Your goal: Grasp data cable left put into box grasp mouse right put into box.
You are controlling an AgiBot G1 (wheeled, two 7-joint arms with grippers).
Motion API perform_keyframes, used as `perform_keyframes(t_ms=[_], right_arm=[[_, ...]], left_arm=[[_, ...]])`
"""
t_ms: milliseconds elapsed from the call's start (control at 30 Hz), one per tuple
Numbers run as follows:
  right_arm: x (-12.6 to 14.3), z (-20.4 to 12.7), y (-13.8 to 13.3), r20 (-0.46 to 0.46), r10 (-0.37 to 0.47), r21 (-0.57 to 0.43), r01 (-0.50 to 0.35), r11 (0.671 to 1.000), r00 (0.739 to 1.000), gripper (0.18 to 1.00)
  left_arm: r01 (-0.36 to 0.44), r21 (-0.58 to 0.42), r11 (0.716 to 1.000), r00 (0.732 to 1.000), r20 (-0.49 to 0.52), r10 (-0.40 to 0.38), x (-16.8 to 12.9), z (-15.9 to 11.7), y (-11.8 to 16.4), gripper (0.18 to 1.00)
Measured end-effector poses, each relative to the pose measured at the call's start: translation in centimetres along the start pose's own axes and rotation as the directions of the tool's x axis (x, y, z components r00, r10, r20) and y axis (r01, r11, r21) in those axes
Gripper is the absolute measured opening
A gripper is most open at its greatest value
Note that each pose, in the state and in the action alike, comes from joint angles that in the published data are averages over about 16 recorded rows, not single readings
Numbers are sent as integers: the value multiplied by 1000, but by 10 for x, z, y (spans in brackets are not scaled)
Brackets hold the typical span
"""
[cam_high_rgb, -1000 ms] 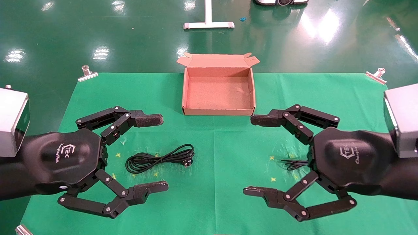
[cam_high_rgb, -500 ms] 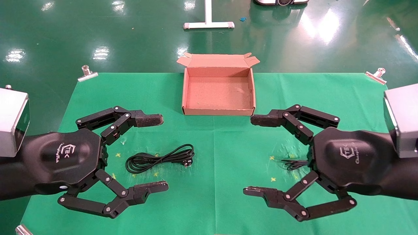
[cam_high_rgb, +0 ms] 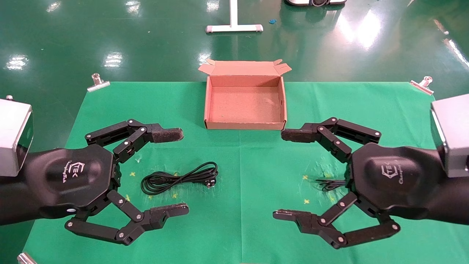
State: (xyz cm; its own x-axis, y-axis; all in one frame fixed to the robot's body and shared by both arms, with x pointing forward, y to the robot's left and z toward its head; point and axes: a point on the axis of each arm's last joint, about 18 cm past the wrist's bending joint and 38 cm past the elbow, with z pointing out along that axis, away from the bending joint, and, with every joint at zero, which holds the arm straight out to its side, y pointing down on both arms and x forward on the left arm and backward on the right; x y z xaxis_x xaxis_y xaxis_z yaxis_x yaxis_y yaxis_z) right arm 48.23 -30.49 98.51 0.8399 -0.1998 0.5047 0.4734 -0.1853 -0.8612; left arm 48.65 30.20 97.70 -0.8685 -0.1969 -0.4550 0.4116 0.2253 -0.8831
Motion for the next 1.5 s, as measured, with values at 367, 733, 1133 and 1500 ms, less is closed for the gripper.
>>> perform_keyframes(t_ms=[367,733,1133,1500], right_arm=[[16,-6,38,-104,-89,-244,62,968,991,1001],[21,-26,53,-183,-78,-324,15,946,980,1001],[17,-50,62,-231,-76,-373,-16,928,970,1001],[40,-42,104,-242,-250,-545,82,834,938,1001]], left_arm=[[24,-475,880,997,76,14,-35,17,61,1001],[-19,-707,707,977,137,163,-95,63,95,1001],[-18,-757,653,958,175,229,-115,87,120,1001],[-9,-749,663,954,192,229,-110,89,120,1001]])
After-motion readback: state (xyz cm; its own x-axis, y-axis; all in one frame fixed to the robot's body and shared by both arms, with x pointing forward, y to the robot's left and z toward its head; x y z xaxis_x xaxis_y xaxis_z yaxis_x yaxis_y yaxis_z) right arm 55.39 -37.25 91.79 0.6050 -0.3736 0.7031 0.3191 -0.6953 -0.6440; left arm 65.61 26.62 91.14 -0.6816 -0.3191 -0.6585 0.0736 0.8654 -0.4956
